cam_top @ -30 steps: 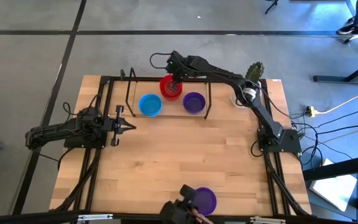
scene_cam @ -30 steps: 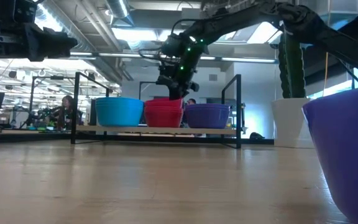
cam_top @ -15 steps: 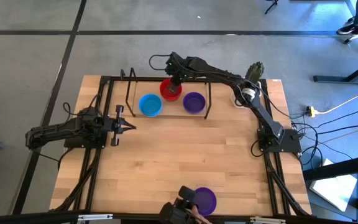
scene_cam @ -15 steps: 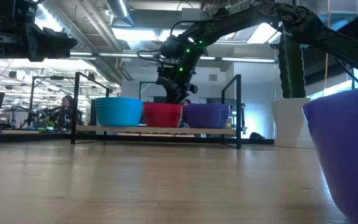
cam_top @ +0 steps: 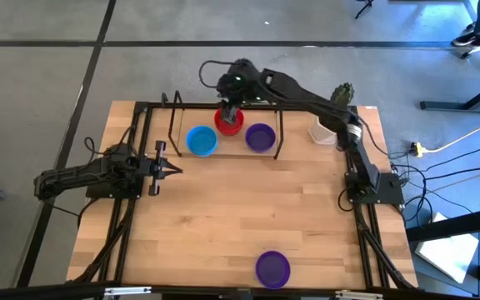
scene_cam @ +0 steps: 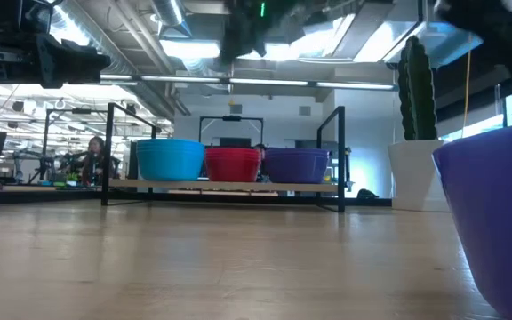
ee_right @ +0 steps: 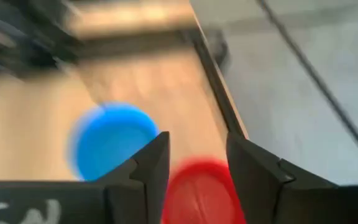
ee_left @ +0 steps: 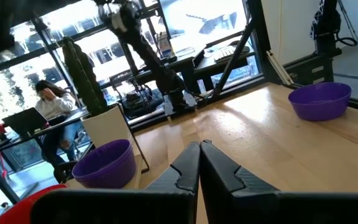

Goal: Pick & Place Mini bowls
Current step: Stack the purple bowl on top of the purple bowl on the shelf

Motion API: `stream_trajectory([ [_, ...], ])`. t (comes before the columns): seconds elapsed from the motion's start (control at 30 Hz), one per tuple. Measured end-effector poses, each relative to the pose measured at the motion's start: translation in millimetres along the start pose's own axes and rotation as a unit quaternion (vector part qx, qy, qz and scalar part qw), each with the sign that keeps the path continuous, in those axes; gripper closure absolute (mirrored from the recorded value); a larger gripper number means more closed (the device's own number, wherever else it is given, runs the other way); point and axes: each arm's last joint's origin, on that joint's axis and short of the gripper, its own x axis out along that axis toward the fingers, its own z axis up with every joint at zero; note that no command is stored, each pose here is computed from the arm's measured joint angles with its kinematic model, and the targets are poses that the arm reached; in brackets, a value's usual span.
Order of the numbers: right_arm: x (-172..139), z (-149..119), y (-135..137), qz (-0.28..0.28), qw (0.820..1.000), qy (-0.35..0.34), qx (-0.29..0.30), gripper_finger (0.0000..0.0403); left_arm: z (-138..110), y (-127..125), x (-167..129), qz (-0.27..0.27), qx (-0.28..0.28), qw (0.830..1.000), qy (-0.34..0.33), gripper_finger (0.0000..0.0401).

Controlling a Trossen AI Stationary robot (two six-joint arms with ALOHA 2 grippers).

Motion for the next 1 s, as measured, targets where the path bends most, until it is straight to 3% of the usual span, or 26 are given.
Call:
stream_trajectory([
  [0.1, -53.6, 27.2, 35.7, 0.035, 0.995, -0.083, -0.048, 0.0277, 0.0, 0.0, 0.0, 0.000, 0.000, 1.000, 0.000, 0.0394],
  [0.23, -140.4, 47.3, 74.7, 0.049, 0.979, -0.174, -0.093, 0.0359, 0.0, 0.0, 0.0, 0.000, 0.000, 1.000, 0.000, 0.0398],
  [0.3, -184.6, 47.8, 87.2, 0.059, 0.972, -0.203, -0.103, 0.0390, -0.1, 0.0, 0.0, 0.000, 0.000, 1.000, 0.000, 0.0399],
  [0.37, -224.0, 41.9, 96.1, 0.071, 0.970, -0.211, -0.101, 0.0392, 0.0, 0.0, 0.0, 0.000, 0.000, 1.000, 0.000, 0.0398],
  [0.5, -279.5, 17.1, 110.2, 0.052, 0.980, -0.173, -0.081, 0.0399, 0.0, 0.0, 0.0, 0.000, 0.000, 1.000, 0.000, 0.0393],
  [0.8, -327.2, -47.2, 134.8, -0.023, 0.979, -0.183, -0.081, 0.0400, 0.0, 0.0, 0.0, 0.000, 0.000, 1.000, 0.000, 0.0399],
  [1.0, -316.1, -108.5, 132.1, 0.092, 0.968, -0.205, -0.107, 0.0401, 0.0, 0.0, 0.0, 0.000, 0.000, 1.000, 0.000, 0.0392],
])
